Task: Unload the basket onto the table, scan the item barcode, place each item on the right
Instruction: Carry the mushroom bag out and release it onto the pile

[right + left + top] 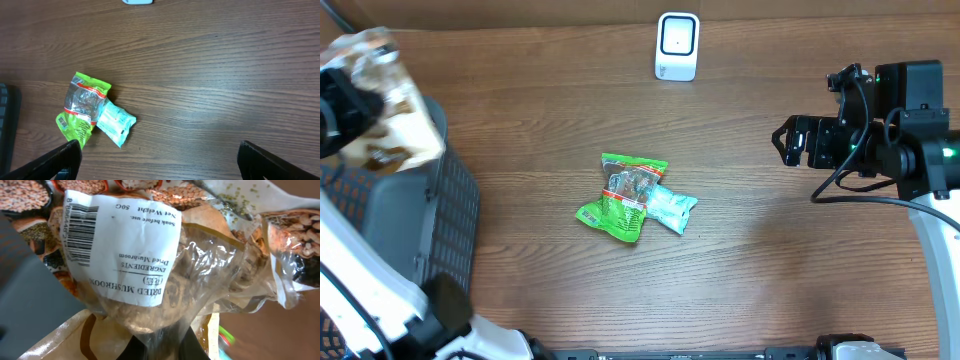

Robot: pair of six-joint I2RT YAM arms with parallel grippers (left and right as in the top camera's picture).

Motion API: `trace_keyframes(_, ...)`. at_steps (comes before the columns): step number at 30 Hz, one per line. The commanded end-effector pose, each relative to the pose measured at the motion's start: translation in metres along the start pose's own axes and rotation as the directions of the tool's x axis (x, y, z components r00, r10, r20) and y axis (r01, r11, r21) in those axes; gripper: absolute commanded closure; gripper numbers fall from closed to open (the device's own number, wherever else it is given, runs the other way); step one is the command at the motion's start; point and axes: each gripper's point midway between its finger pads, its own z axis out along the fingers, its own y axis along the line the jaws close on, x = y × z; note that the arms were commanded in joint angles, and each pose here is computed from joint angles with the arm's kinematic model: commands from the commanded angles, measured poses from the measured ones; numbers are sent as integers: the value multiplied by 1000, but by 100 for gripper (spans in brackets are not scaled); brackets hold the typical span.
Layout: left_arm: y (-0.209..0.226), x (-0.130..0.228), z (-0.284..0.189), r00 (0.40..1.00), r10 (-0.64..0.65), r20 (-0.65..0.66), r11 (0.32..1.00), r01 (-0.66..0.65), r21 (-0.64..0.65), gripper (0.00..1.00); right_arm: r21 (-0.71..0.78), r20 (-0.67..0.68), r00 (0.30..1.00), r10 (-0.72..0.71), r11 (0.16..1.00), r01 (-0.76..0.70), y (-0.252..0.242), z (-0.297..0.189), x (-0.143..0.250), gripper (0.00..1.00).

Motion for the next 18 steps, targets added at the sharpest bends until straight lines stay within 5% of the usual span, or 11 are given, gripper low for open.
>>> trace_keyframes(1, -62, 19, -13, 982, 186, 15, 980, -187, 72, 96, -11, 23, 1000, -5, 1000, 5, 3, -4, -7, 0)
trace_keyframes(8, -124, 102, 73, 910, 283, -303, 956, -293, 11, 96, -11, 25, 1000, -5, 1000, 6, 3, -4, -7, 0)
trace_keyframes(18, -182, 261, 198, 687, 418, -595, 886, -454, 97, 96, -10, 25, 1000, -6, 1000, 6, 3, -4, -7, 0)
